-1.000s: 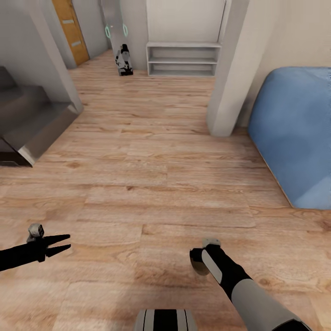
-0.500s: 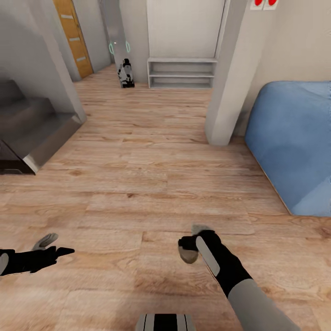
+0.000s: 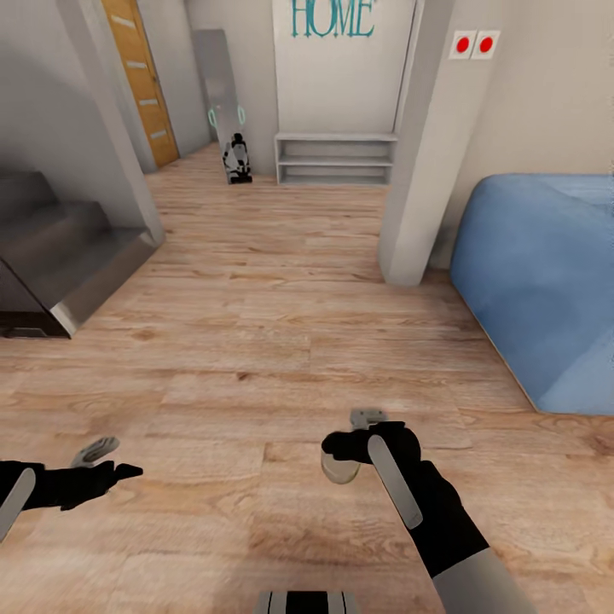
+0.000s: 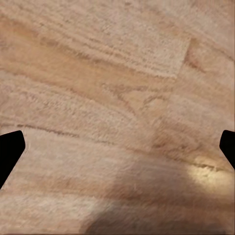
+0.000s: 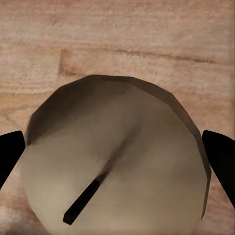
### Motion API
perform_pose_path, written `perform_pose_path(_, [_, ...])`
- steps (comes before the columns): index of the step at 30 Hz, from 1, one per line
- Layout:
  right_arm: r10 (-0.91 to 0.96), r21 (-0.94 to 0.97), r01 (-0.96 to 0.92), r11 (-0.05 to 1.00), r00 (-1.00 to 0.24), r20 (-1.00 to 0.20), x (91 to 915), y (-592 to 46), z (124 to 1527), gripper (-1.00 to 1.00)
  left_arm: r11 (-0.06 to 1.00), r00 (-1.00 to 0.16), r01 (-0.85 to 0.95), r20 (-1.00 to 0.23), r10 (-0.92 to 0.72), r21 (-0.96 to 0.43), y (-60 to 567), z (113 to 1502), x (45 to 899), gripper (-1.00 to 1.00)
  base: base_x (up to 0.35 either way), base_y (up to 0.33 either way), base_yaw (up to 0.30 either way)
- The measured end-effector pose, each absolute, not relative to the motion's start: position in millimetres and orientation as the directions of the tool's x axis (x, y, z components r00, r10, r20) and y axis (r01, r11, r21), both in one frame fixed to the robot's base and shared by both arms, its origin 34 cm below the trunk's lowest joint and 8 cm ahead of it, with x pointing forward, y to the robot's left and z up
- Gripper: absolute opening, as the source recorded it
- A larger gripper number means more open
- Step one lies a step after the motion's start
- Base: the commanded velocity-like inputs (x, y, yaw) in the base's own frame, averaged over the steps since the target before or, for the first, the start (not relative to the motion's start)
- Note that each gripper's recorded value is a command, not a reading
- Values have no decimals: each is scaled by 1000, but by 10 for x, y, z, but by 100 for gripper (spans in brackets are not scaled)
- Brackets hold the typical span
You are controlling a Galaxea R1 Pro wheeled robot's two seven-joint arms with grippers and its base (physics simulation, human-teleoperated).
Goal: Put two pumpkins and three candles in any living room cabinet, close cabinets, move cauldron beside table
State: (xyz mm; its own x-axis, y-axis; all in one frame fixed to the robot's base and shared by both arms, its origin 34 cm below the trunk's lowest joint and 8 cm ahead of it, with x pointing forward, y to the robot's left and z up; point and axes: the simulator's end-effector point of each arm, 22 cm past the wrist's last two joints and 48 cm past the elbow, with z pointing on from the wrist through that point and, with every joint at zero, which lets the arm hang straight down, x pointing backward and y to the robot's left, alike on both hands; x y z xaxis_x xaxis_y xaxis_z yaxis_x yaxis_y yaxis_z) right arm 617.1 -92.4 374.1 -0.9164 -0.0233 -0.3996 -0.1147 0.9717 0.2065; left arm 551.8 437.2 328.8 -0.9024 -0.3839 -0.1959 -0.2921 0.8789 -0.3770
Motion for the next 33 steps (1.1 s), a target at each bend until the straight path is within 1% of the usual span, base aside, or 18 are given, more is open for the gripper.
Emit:
perform_pose_path(4, [-21,204,-116,972,-910,-414,6190,-923,3824,-100,884,-898,-296,-209,-386,-363,4416,3351,5531,100,0,0,0])
perform_pose_path(22, [-11,202,-125,971,-873,-488,6287,-908,4238,-100,881,-878,-273,-275,-392,-386,4423,3727,5648,100,0,0,0])
perform_pose_path(33, [-11,205,-124,971,-876,-481,6306,-901,4290,-100,880,-880,-276,-268,-393,-385,4421,3781,5663,100,0,0,0])
